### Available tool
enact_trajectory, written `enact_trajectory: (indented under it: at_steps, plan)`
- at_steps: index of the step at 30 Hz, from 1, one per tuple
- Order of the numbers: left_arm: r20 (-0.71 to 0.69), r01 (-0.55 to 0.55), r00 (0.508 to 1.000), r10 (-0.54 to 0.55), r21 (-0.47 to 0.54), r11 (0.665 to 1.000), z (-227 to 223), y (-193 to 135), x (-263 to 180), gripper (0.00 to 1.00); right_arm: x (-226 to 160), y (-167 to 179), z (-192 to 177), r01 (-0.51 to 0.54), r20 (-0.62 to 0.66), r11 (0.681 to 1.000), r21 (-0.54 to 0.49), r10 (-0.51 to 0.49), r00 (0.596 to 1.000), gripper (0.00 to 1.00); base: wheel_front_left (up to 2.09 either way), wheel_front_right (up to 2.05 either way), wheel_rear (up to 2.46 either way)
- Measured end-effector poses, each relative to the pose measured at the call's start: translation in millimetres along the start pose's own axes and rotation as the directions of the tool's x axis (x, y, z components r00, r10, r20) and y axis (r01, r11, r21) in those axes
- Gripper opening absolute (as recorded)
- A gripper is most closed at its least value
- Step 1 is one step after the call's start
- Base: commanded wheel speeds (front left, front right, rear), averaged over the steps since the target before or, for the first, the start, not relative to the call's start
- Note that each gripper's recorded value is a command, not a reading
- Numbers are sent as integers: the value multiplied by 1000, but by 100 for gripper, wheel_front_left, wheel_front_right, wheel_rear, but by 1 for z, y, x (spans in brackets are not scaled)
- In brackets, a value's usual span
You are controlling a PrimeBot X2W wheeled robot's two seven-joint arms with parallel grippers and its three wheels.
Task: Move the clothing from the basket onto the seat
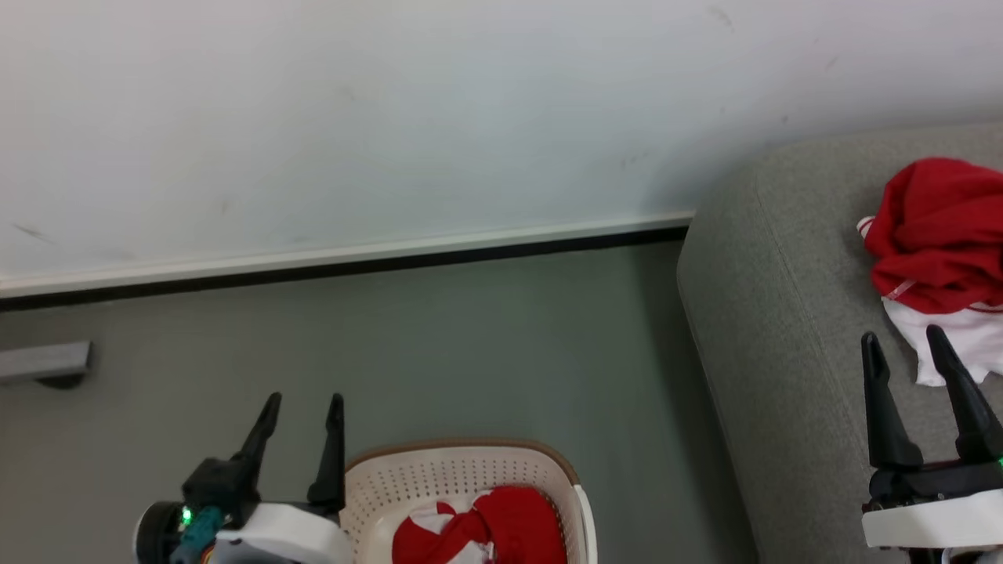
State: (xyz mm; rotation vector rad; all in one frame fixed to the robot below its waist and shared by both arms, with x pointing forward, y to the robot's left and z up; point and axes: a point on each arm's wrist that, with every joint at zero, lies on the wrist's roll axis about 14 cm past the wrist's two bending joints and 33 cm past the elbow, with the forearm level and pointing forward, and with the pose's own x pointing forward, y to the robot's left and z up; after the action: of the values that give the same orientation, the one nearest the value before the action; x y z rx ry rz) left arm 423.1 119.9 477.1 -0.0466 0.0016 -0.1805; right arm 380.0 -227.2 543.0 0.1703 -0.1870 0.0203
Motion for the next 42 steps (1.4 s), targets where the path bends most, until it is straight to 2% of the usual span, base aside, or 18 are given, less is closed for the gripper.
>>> enact_trajectory:
  at_steps: [7,15,27,30,34,42]
  plan:
    - [-182,118,976,-123,-40,992,-69,-34,37,100,26,-14,-13,33,-16,999,-20,-33,999,100,0,0,0]
    - [-425,224,871,-247,-106,969,-166,-63,55,100,57,-28,-29,76,-15,997,-30,-76,997,100,0,0,0]
    - [-689,311,634,-351,-189,932,-291,-90,50,100,100,-39,-59,77,-14,995,-60,-78,997,100,0,0,0]
    - [-723,335,581,-374,-207,919,-317,-97,46,100,108,-43,-68,79,-15,994,-76,-80,997,100,0,0,0]
    - [-778,351,486,-397,-242,904,-350,-108,32,100,115,-46,-78,85,-8,993,-86,-87,996,100,0,0,0]
    - [-842,337,333,-424,-314,888,-401,-125,13,100,124,-54,-97,93,-15,987,-131,-96,995,100,0,0,0]
